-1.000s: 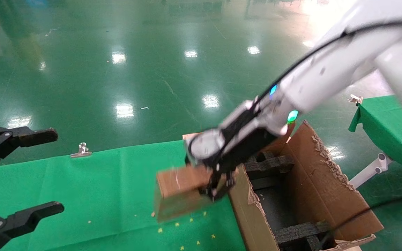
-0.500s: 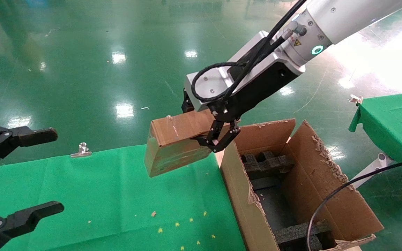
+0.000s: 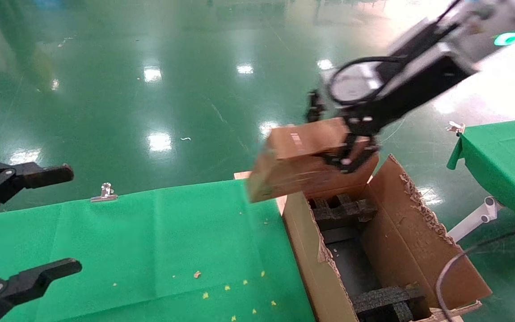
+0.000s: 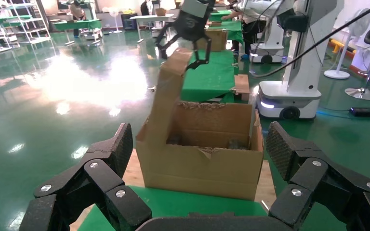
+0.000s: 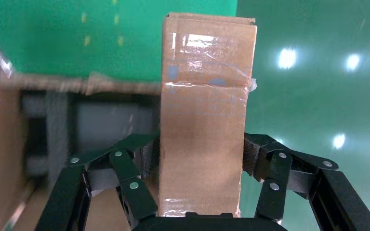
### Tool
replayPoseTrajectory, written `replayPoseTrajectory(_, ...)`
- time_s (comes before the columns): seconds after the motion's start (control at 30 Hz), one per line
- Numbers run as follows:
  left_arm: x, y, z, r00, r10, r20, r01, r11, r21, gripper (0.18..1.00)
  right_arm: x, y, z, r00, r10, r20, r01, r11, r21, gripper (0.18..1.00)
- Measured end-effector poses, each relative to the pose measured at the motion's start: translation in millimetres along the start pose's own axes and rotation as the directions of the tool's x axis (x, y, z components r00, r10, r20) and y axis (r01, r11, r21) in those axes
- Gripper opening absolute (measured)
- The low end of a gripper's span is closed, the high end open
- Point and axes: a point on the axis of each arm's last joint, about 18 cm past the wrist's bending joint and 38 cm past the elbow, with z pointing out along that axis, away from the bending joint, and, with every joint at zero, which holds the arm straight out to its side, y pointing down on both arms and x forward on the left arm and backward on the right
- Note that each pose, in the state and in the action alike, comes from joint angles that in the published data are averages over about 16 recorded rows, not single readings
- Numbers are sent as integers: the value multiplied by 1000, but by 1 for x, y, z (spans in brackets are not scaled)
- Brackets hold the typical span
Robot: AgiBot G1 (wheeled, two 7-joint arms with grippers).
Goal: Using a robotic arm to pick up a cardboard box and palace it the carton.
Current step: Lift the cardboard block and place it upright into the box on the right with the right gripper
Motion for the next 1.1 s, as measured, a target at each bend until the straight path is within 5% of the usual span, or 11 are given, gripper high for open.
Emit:
replayPoseTrajectory(0.5, 0, 0, 0, 1000, 0, 0, 0, 1000, 0, 1000, -60, 82, -42, 977, 215, -3, -213, 964, -159, 324)
replayPoseTrajectory(0.9, 0, 0, 0, 1000, 0, 0, 0, 1000, 0, 1000, -71, 96, -41, 959, 283, -11, -280, 946, -165, 322)
replayPoseTrajectory(1.1, 0, 0, 0, 1000, 0, 0, 0, 1000, 0, 1000, -71, 99, -29, 921, 389, -9, -386, 908, -163, 320)
